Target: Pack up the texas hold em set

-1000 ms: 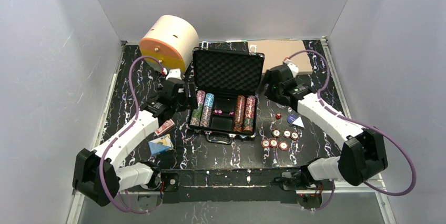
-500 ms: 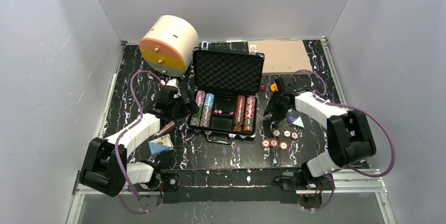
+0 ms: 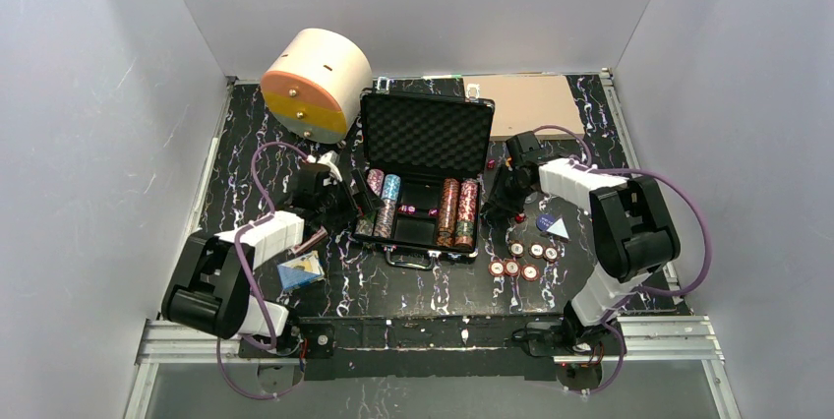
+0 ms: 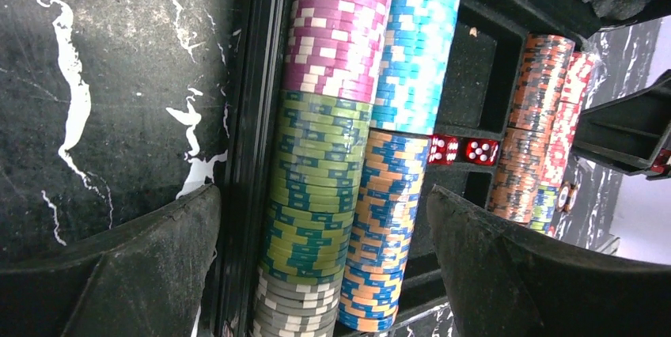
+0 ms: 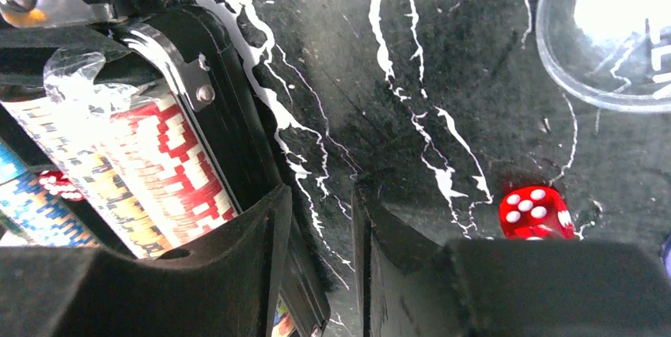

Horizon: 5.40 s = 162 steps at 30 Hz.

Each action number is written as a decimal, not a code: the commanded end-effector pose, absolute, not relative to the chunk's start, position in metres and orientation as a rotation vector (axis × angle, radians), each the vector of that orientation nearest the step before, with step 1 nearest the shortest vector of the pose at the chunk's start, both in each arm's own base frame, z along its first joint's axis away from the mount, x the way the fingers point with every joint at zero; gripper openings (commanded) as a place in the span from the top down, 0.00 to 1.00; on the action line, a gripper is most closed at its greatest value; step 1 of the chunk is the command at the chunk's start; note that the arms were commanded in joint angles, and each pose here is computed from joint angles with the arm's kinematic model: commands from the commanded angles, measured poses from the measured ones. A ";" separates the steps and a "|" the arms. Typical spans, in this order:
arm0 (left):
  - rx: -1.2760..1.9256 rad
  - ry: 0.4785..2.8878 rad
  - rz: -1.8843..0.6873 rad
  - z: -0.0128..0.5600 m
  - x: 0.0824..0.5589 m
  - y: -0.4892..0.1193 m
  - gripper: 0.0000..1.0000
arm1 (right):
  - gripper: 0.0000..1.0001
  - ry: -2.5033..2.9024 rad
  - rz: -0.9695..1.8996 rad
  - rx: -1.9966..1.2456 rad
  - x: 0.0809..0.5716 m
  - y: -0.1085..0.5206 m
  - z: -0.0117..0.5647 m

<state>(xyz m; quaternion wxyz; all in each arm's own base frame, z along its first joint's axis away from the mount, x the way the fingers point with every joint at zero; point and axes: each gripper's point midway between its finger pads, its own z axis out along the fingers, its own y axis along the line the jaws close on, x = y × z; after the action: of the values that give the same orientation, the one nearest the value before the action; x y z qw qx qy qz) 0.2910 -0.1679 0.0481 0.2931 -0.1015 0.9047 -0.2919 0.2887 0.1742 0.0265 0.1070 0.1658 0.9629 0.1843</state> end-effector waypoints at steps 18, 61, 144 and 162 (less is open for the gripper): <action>-0.082 2.241 -1.106 0.094 0.325 -0.236 0.02 | 0.57 2.571 0.944 0.151 0.384 0.246 0.076; -0.073 2.178 -0.326 0.165 0.331 -0.125 0.02 | 0.75 2.716 0.866 -0.136 0.325 0.373 0.074; -0.097 2.137 -0.266 0.180 0.323 -0.112 0.02 | 0.62 2.578 -0.112 1.099 0.302 0.089 0.030; -0.114 2.126 -0.236 0.185 0.325 -0.108 0.02 | 0.83 2.433 0.253 0.651 0.330 0.196 0.151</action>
<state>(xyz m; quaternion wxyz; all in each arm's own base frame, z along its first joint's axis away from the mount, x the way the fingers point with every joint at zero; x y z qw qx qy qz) 0.3244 -0.1141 0.1721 0.4661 -0.0425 0.8764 -0.1137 0.3152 0.1338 0.0738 0.2013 0.3184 0.9261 0.0194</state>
